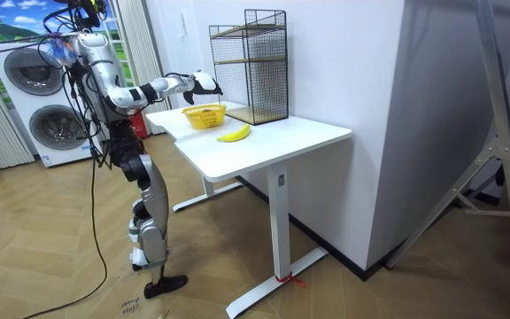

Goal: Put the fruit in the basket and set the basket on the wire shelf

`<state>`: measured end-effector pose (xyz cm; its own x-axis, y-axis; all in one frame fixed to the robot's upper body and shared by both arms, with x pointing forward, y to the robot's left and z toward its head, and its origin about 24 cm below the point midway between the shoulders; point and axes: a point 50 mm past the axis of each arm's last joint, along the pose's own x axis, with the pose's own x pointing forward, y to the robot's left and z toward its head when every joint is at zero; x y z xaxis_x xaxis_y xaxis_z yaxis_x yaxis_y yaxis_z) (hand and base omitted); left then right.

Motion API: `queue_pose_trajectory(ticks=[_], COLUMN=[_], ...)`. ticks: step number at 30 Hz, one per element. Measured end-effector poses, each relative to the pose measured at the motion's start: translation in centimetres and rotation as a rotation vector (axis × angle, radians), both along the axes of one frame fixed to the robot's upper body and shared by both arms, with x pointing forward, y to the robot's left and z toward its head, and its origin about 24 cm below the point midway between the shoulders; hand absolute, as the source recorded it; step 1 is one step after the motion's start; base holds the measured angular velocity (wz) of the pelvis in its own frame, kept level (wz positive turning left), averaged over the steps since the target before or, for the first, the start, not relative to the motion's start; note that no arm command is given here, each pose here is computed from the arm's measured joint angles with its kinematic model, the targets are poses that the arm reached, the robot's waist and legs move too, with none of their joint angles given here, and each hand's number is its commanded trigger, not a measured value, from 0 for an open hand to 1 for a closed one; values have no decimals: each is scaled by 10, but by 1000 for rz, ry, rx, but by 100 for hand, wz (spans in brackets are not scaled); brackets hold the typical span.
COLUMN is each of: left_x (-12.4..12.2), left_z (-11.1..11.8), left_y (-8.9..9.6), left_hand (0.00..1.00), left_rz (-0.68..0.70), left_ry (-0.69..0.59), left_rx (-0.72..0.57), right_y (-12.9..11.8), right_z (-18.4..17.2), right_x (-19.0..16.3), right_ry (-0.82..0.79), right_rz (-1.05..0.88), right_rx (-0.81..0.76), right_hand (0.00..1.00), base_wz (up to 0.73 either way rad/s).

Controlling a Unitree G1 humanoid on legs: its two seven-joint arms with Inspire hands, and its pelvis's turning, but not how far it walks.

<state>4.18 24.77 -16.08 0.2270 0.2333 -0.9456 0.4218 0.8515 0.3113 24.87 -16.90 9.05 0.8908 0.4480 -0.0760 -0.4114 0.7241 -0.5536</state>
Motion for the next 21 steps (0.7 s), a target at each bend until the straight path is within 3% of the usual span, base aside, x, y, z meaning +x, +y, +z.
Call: queue_pose_trajectory(ticks=[13,21], left_x=[-10,-21], left_z=[-1,-1], left_y=[0,0], left_hand=[0,0], left_rz=[8,26], left_ry=[17,28], left_rx=[12,5], right_y=[0,-32], right_z=[1,22], right_x=[0,2], right_ry=[-11,-159], right_rz=[-25,-230], right_rx=[78,141], right_hand=[0,0], base_wz=[0,0])
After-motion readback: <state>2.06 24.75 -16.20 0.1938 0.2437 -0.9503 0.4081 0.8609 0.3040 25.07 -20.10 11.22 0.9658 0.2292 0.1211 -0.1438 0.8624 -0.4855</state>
